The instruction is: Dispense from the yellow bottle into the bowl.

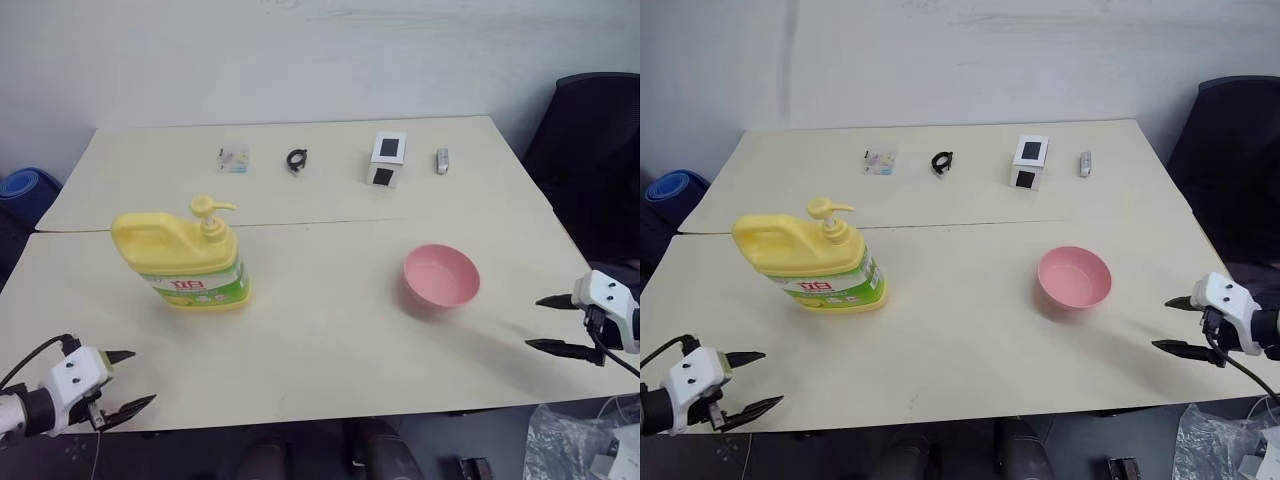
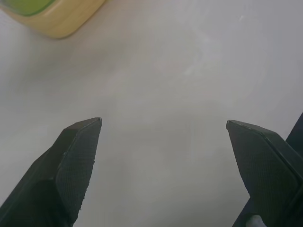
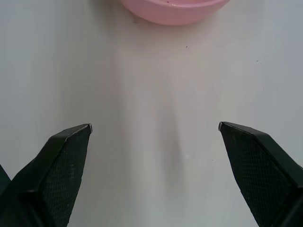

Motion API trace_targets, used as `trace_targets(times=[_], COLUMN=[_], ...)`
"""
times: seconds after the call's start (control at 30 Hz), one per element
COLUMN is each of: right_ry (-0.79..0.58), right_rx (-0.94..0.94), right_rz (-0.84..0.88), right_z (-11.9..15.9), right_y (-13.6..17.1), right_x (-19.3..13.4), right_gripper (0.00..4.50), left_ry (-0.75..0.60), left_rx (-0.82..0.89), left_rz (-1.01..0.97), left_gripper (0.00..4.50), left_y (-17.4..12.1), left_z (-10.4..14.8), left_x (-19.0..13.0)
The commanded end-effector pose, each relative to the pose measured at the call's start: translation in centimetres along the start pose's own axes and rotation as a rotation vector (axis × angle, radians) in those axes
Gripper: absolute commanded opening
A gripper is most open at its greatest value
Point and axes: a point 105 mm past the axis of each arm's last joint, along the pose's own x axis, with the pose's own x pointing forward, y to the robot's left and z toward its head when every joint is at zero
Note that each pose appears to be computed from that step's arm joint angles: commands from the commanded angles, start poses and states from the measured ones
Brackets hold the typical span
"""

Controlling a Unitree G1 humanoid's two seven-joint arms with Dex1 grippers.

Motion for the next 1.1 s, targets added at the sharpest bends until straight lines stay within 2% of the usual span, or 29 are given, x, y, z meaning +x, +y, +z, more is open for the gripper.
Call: trace_targets(times=[0.03,0.13,0.23,0.3,0.4,0.6,0.73,0.93,1.1], right_ry=[-0.003,-0.015,-0.07,-0.121,-0.197,-0.261,-0.234,-0.263,-0.286], right_rx=[-0.034,-0.024,0.011,0.067,0.137,0.11,0.081,0.116,0.099], right_rz=[-0.011,-0.009,0.007,0.035,0.07,0.052,-0.007,-0.055,-0.108], right_z=[0.7,1.1,2.5,3.6,5.4,8.8,9.4,9.5,10.4], right_y=[-0.4,-0.3,0.1,0.7,1.8,4.3,5.0,6.5,6.4], right_x=[-0.5,-0.3,-0.4,-0.5,-0.8,-0.4,1.5,6.1,8.5], right_gripper=[4.48,4.48,4.48,4.48,4.48,4.48,4.48,4.48,4.48], left_ry=[-0.022,-0.032,-0.09,-0.167,-0.21,-0.377,-0.4,-0.443,-0.455], left_rx=[0.014,-0.008,-0.055,-0.102,-0.09,-0.013,0.077,0.123,0.171], left_rz=[-0.013,-0.003,-0.05,-0.159,-0.226,-0.386,-0.474,-0.584,-0.59], left_gripper=[4.5,4.5,4.5,4.5,4.5,4.5,4.5,4.5,4.5], left_y=[-0.2,-0.3,-0.7,-1.6,-2.2,-3.4,-4.8,-7.0,-7.1], left_z=[0.1,0.0,1.0,3.1,5.9,15.2,18.5,20.9,21.8], left_x=[-0.2,0.1,0.5,0.7,0.7,1.0,1.9,4.8,6.2])
